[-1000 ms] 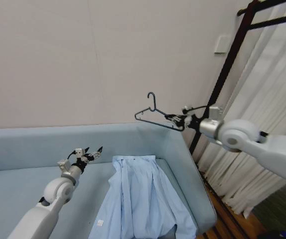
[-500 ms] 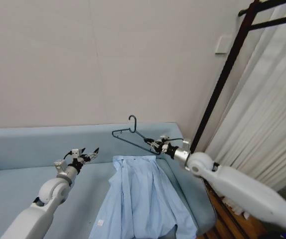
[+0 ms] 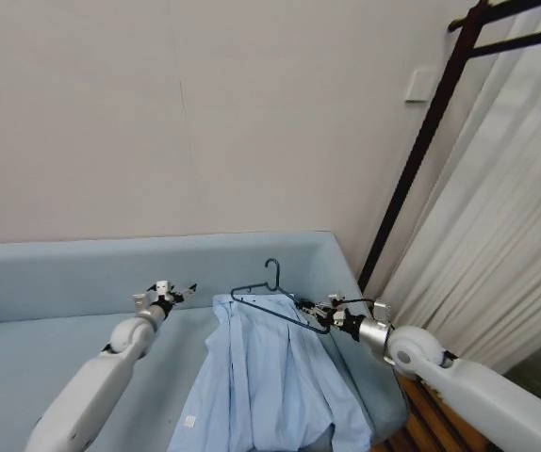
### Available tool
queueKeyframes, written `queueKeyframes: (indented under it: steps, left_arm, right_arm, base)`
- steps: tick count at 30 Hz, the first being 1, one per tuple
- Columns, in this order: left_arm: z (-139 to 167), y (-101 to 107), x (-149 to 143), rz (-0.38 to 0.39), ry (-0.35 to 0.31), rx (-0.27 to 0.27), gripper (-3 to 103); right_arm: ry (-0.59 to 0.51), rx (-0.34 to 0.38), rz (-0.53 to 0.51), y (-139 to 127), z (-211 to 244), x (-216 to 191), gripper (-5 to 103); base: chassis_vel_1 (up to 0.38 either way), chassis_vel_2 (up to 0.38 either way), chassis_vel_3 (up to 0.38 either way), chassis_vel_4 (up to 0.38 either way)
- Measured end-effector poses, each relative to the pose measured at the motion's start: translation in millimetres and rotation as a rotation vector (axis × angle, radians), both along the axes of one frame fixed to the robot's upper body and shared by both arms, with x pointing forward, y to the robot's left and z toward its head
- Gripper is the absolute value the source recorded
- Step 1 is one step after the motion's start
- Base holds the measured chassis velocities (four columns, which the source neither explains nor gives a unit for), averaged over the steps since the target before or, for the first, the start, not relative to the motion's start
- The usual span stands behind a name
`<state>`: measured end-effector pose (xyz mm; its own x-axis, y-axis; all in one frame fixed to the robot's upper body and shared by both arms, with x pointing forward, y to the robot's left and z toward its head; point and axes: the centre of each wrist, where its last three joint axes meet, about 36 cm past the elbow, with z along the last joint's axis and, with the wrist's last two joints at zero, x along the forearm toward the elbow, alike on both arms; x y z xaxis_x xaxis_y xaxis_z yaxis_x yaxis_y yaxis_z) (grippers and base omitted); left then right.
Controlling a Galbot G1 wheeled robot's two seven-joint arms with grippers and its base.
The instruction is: Pick up the clothes from the sofa and hang them on the clothes hanger.
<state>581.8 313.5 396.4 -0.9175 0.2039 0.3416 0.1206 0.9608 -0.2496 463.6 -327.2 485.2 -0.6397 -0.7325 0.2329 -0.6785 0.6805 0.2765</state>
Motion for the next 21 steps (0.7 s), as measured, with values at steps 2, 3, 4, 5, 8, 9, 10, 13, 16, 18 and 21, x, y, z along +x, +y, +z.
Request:
queueKeyframes:
  steps: [2,3,4,5,8,9,10,13,16,18,21]
  left_arm:
    - [-17.9,-19.0,13.1,-0.012,0.032,-0.023,100]
    - [-31.7,-32.8,19.3,-0.018,0.052,-0.040,100]
    - [-31.7,-32.8,19.3,-0.018,0.052,-0.040,100]
    - [-41.0,-41.5,22.3,-0.018,0.067,-0.049,100]
    - [-65.6,-61.8,28.7,0.002,0.099,-0.065,100]
    - [-65.6,-61.8,28.7,0.002,0.099,-0.065,100]
    - [-68.7,-63.7,29.5,0.010,0.102,-0.074,100]
    - [-69.1,-63.3,31.0,0.034,0.095,-0.100,100]
    - [-68.9,-54.6,31.2,0.057,0.093,-0.114,100]
    - [-71.0,-45.8,36.6,0.068,0.103,-0.115,100]
    - [-70.0,-39.5,47.3,0.075,0.103,-0.113,100]
  right_arm:
    - [0.006,0.000,0.009,1.2,-3.5,1.0,8]
    - [0.010,0.001,0.011,1.4,-4.9,0.3,8]
    - [0.010,0.001,0.011,1.4,-4.9,0.3,8]
    - [0.012,0.000,0.012,1.5,-5.6,-0.1,8]
    - [0.003,-0.005,0.010,0.0,-0.6,4.1,8]
    - [0.003,-0.005,0.010,0.0,-0.6,4.1,8]
    - [-0.004,-0.006,0.006,-1.2,2.2,7.1,8]
    - [-0.013,-0.009,-0.008,-6.0,5.0,13.7,8]
    - [-0.012,-0.007,-0.031,-10.9,1.4,19.1,8]
    - [-0.003,-0.004,-0.042,-12.9,-3.9,19.4,8]
    - [0.006,-0.009,-0.044,-15.8,-9.2,19.0,8]
  base:
    - [0.000,0.000,0.000,0.000]
    - [0.000,0.000,0.000,0.000]
    - [0.000,0.000,0.000,0.000]
    - [0.000,0.000,0.000,0.000]
    - [0.000,0.000,0.000,0.000]
    - [0.000,0.000,0.000,0.000]
    - [0.000,0.000,0.000,0.000]
    - [0.000,0.000,0.000,0.000]
    - [0.000,0.000,0.000,0.000]
    - [0.000,0.000,0.000,0.000]
    - [0.000,0.000,0.000,0.000]
